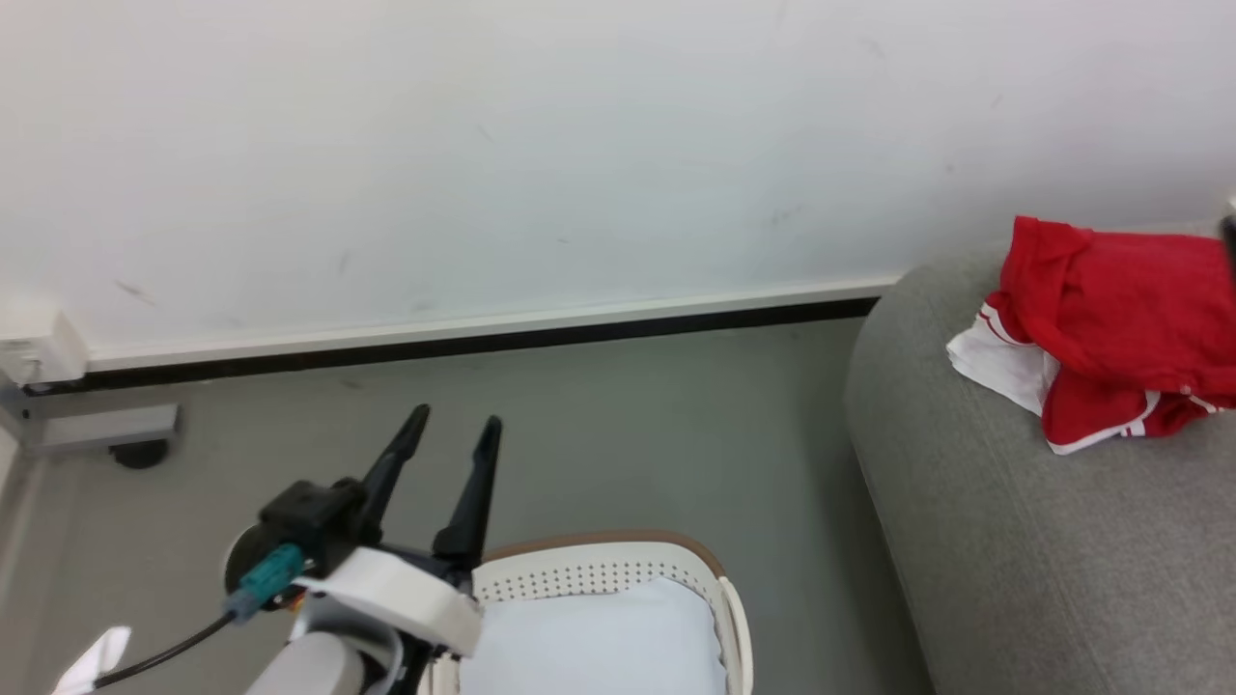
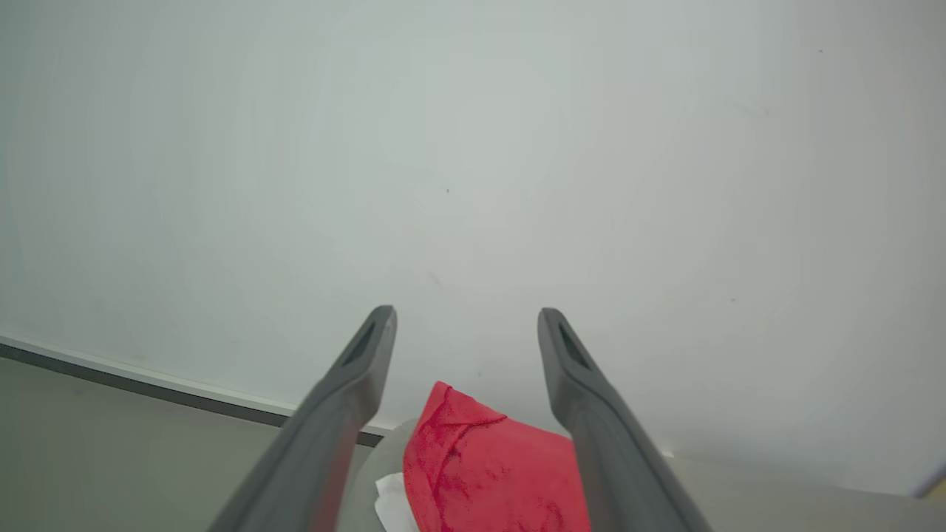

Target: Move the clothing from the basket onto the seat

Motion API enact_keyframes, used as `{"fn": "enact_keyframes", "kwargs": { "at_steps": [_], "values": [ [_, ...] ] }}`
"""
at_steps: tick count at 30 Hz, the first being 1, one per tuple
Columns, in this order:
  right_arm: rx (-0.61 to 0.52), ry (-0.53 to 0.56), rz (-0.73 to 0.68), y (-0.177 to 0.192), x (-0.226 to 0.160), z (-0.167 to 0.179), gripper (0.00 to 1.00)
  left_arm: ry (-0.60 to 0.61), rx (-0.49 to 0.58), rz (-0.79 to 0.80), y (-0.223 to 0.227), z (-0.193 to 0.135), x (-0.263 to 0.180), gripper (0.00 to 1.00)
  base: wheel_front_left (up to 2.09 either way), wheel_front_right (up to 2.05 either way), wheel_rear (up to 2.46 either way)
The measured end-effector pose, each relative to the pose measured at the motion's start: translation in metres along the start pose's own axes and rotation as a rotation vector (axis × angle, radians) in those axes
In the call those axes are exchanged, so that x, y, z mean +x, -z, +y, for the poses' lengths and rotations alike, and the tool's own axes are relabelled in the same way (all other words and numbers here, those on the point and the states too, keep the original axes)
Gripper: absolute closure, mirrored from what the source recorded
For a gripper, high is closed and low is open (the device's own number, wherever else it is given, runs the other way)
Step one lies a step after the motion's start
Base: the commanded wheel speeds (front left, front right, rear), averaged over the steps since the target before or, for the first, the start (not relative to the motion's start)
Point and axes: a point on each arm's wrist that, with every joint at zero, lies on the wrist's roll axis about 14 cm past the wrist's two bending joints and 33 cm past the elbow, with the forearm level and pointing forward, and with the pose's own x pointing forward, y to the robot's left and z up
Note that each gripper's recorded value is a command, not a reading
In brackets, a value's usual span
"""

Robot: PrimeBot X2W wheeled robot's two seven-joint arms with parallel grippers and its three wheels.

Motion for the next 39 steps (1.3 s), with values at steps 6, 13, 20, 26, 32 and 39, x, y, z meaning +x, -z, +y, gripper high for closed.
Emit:
{"fn": "enact_keyframes", "kwargs": {
  "at_steps": [6,13,20,26,32,39],
  "values": [
    [0.092,-0.038,-0.146,-0.003,-0.011,0.048,0.0,-0.164,-0.011,-0.001,-0.002,0.044,-0.031,0.0,0.0,0.0,0.0],
    [0.236,0.009,-0.205,0.02,-0.036,0.082,0.0,-0.263,-0.008,-0.02,-0.003,0.066,-0.053,0.0,0.0,0.0,0.0],
    [0.346,0.016,-0.167,0.046,-0.054,0.119,0.0,-0.324,-0.045,-0.036,0.0,0.074,-0.069,0.0,0.0,0.0,0.0],
    [0.326,0.007,-0.159,0.049,-0.064,0.135,0.0,-0.365,-0.068,-0.028,0.009,0.08,-0.084,0.0,0.0,0.0,0.0],
    [0.334,-0.004,-0.148,0.052,-0.067,0.145,0.0,-0.354,-0.054,0.001,0.018,0.08,-0.089,0.0,0.0,0.0,0.0],
    [0.338,-0.007,-0.143,0.053,-0.068,0.148,0.0,-0.347,-0.055,0.025,0.025,0.078,-0.09,0.0,0.0,0.0,0.0]
  ]
}}
